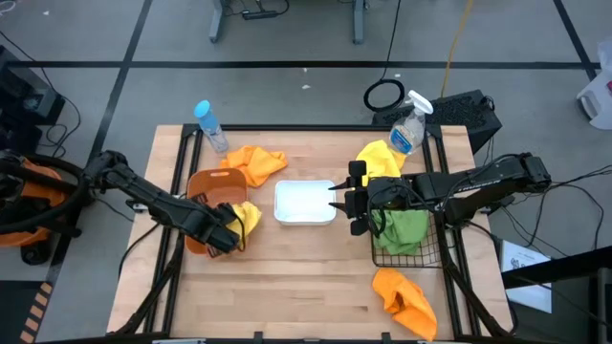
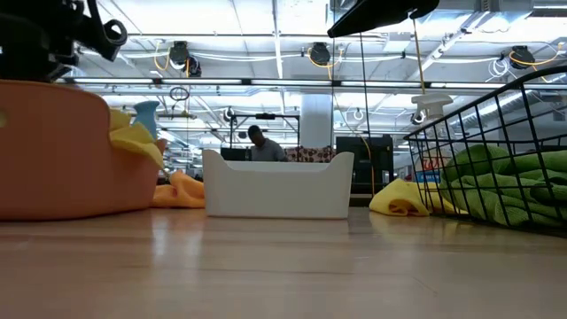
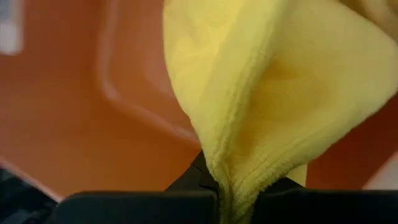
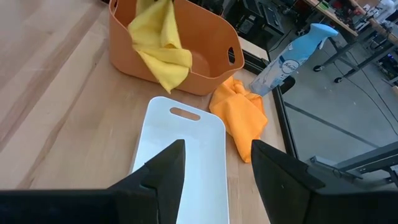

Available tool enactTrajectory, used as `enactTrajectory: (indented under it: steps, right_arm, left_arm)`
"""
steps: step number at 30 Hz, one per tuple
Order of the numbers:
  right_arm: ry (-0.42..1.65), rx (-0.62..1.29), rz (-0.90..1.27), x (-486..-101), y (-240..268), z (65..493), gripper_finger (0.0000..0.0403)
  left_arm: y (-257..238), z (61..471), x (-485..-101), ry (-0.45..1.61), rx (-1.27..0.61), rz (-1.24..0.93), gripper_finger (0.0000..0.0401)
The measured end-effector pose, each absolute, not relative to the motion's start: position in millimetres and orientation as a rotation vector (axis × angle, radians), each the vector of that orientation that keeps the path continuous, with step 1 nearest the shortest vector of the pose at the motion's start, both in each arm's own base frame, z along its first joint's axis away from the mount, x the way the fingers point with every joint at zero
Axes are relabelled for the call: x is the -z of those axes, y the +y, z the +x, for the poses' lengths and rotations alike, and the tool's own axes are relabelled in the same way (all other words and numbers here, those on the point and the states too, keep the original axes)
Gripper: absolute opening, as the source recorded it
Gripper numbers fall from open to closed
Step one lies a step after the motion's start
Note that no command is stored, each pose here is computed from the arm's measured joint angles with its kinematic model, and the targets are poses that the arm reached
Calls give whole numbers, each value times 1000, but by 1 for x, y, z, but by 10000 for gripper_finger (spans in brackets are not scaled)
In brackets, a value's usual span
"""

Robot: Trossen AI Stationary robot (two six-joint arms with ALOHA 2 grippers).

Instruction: Sort microfiber towel by color & place in baskets

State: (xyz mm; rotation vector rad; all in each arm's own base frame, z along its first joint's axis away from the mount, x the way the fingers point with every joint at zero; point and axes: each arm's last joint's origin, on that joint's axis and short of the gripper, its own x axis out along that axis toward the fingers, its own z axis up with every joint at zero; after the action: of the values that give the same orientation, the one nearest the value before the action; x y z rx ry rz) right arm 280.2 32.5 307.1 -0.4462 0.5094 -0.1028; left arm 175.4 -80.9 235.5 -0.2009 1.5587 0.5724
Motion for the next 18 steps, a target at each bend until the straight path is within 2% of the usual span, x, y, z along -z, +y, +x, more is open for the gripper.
enactTrajectory:
  steps: [9, 18]
  right_arm:
    - [510, 103, -445, -307, 33, 280, 176]
    - [510, 103, -445, -307, 32, 280, 176]
  left_arm:
    - [-81, 171, -225, 1616, -575, -249, 20]
    - [-77, 164, -227, 1650, -639, -168, 111]
